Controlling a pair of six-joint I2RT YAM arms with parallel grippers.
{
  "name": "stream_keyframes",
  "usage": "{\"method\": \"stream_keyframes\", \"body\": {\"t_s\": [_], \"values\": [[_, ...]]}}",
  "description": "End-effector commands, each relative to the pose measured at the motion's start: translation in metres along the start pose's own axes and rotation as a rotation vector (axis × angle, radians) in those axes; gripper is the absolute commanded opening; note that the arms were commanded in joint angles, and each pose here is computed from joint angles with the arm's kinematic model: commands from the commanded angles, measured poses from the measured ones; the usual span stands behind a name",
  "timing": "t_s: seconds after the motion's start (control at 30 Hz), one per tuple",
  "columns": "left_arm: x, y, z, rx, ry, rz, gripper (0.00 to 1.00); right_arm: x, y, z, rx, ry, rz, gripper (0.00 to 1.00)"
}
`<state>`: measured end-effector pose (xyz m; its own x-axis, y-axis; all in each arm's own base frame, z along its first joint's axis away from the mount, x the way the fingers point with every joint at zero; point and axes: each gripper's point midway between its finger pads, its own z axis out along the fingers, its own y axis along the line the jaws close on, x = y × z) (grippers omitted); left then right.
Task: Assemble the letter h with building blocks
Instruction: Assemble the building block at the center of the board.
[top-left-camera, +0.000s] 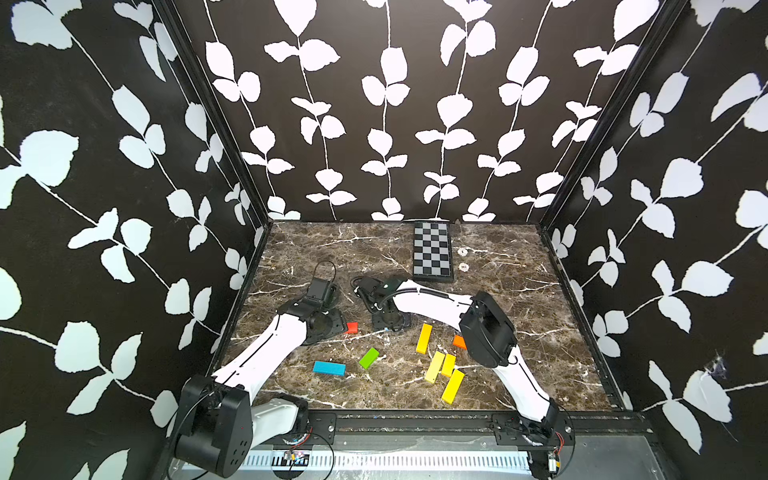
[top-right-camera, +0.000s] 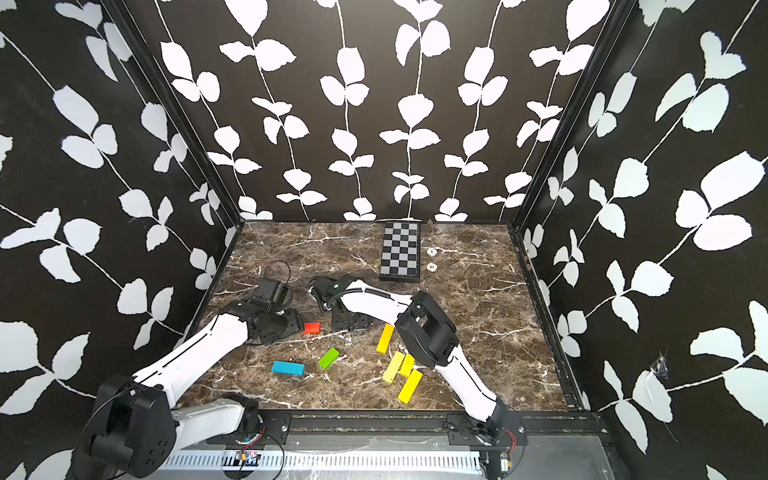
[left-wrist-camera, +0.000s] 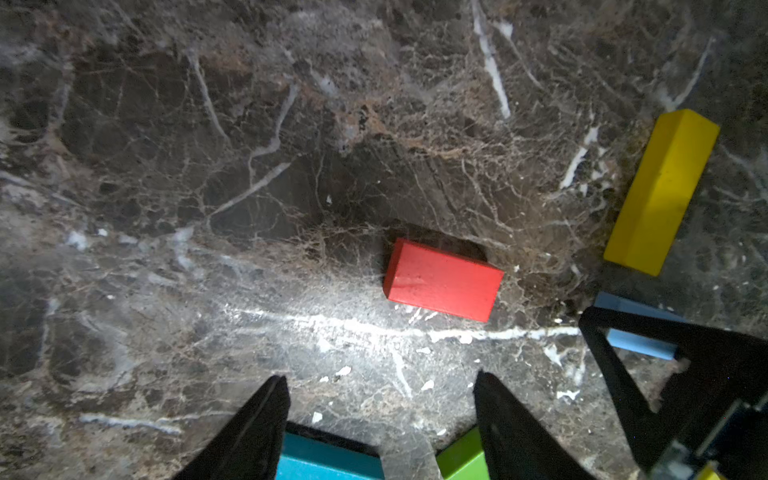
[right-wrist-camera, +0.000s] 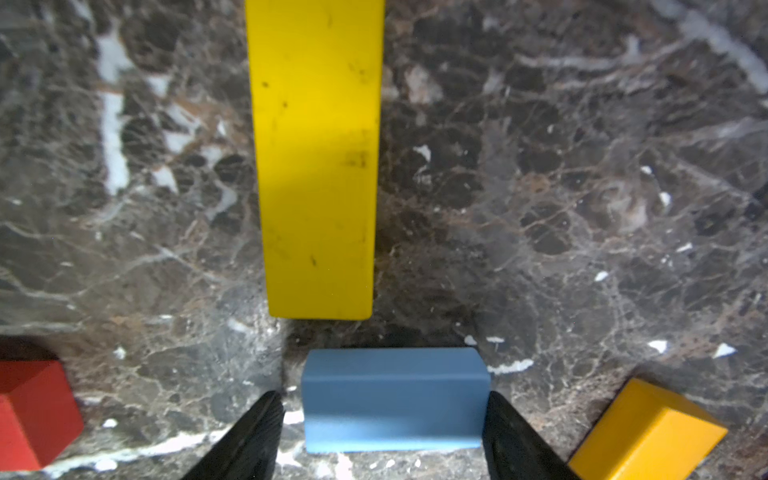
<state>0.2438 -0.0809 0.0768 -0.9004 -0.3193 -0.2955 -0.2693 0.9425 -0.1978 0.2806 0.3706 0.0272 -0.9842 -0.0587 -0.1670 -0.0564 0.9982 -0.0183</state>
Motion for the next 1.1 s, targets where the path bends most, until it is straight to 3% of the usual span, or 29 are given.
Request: {"method": "stream_keyframes", "body": {"t_s": [0.0, 0.2, 1.07], "values": [[0.003, 0.004, 0.0, -0.001, 0.001, 0.009, 0.73, 0.003, -0.007, 0.005, 0.022, 0.027, 0.03, 0.69], [0.003, 0.005, 0.0, -0.007, -0.001, 0.017, 0.72, 0.005, -0.004, 0.011, 0.006, 0.046, 0.047, 0.5], [0.005, 0.001, 0.01, -0.003, 0.038, 0.045, 0.73, -0.014, -0.001, 0.022, 0.032, 0.039, 0.029, 0.52]]}}
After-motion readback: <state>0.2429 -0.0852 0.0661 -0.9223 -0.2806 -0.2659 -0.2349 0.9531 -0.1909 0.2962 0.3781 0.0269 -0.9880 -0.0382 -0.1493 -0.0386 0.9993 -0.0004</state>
